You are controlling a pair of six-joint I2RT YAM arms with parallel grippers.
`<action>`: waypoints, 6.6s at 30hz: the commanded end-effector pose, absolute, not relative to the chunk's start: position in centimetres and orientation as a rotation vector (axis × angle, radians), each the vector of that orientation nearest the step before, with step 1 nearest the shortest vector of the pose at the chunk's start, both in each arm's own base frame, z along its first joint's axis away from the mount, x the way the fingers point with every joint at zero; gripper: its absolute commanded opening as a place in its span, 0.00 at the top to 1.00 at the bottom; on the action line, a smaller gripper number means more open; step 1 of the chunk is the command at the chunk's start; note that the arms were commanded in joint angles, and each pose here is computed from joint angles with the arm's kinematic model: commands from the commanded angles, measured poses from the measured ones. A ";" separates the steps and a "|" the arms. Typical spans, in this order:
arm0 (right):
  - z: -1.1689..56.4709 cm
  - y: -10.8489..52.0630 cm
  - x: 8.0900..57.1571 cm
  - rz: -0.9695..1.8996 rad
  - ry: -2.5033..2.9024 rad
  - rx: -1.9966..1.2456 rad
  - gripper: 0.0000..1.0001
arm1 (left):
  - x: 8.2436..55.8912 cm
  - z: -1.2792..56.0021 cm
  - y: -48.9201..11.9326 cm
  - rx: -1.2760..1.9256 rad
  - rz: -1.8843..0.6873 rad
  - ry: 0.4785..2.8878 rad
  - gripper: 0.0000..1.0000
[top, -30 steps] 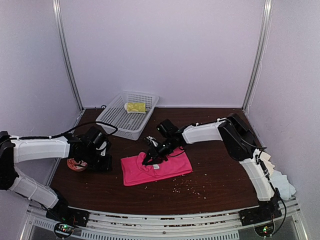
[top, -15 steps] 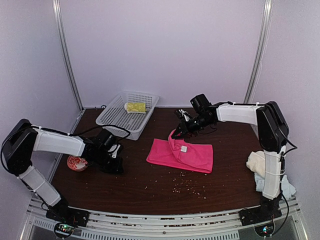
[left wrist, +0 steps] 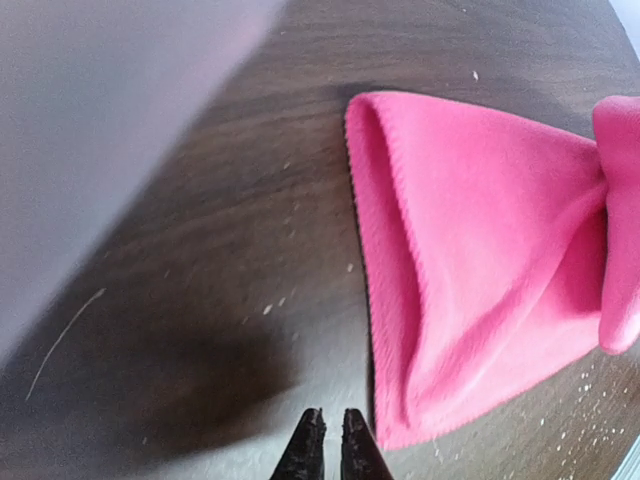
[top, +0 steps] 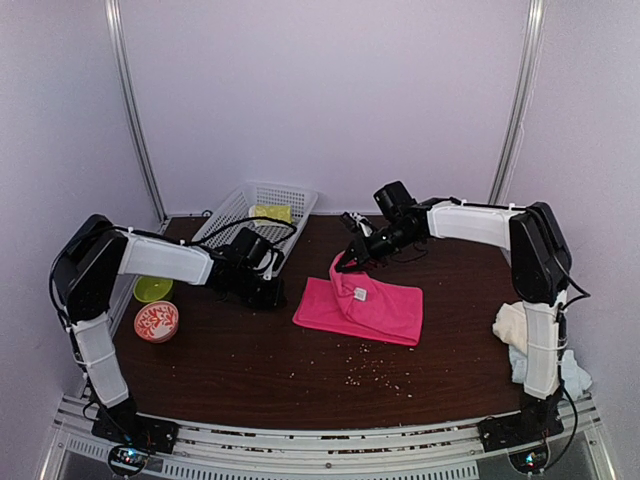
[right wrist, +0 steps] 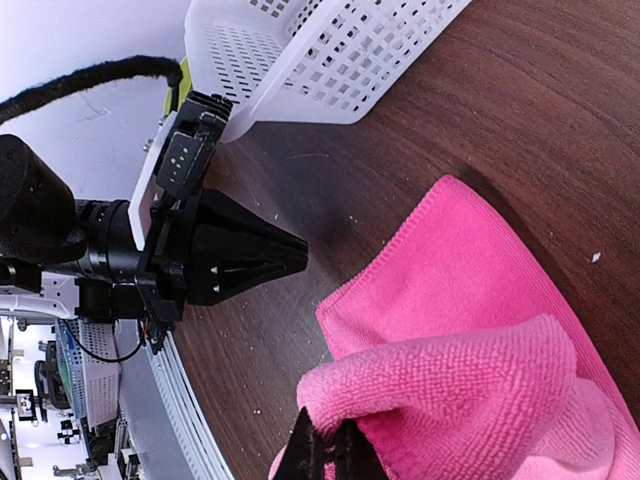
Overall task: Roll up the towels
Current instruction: Fold the towel at the center of the board, then smooth out the towel at the center of the board, then rotate the towel at the center of the board.
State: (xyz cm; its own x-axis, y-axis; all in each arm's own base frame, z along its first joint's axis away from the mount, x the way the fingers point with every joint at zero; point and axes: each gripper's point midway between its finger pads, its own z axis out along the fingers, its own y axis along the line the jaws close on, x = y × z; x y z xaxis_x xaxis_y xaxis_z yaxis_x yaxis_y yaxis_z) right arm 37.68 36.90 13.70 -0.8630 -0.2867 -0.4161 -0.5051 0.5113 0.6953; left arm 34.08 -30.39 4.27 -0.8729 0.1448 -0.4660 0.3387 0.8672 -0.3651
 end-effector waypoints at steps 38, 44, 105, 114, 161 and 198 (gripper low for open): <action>10.5 44.7 37.5 1.550 2.542 -0.567 0.64 | 32.0 3.0 -32.7 0.442 -0.670 2.583 0.93; 13.8 43.6 37.0 1.584 2.485 -0.558 0.56 | 31.9 4.6 -31.4 0.401 -0.620 2.547 0.93; 5.6 18.7 34.7 0.478 2.702 -0.917 0.78 | 41.0 8.4 -39.9 0.754 -0.475 2.402 0.72; 3.0 16.5 34.9 0.394 2.750 -0.868 0.77 | 41.4 6.4 -39.8 0.768 -0.450 2.423 0.73; 3.3 17.3 40.0 0.482 2.715 -0.869 0.78 | 30.8 2.2 -37.7 0.903 -0.458 2.546 0.84; 10.5 23.0 39.2 0.874 2.579 -0.947 0.76 | 27.7 11.9 -49.3 1.213 -0.989 2.050 0.84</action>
